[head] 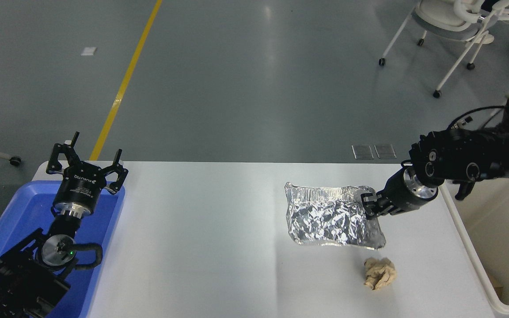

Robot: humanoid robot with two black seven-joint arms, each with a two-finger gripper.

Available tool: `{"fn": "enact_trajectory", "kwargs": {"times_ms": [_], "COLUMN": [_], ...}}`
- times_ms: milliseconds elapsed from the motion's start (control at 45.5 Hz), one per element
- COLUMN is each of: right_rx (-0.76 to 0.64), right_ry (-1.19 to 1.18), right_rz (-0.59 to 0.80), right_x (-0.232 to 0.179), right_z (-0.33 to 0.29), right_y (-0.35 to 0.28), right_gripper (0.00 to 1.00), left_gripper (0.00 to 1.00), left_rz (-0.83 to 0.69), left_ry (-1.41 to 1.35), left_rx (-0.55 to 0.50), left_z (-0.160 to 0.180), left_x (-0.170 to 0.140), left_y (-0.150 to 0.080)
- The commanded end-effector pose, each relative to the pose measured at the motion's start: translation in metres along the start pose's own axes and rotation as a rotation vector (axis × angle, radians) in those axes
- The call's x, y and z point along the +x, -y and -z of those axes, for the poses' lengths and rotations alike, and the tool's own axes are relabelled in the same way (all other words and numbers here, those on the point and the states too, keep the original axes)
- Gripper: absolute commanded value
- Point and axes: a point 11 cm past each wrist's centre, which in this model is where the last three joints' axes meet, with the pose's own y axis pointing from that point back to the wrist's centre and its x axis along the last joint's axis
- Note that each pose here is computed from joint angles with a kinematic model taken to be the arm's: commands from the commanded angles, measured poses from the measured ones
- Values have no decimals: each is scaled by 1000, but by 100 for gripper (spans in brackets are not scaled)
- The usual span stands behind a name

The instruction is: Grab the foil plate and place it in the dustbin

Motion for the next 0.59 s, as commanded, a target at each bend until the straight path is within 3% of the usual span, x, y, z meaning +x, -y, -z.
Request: {"fn": "enact_trajectory", "kwargs": {"times_ms": [0, 198, 571], "right_rx": [1, -24, -66], "right_ry": [-29, -56, -16], "right_rz": [-62, -73, -70], "right_x": [-3, -8, -12], "right_z": [46, 60, 42], "right_y": [-122, -164, -171], "right_gripper": [0, 0, 0], "left_gripper": [100, 100, 100], "left_rz": [1, -1, -1], "left_ry": [0, 0, 0], "left_rx": [0, 1, -1], "left_z": [0, 0, 0], "left_x": [0, 0, 0], "left_y": [0, 0, 0]}}
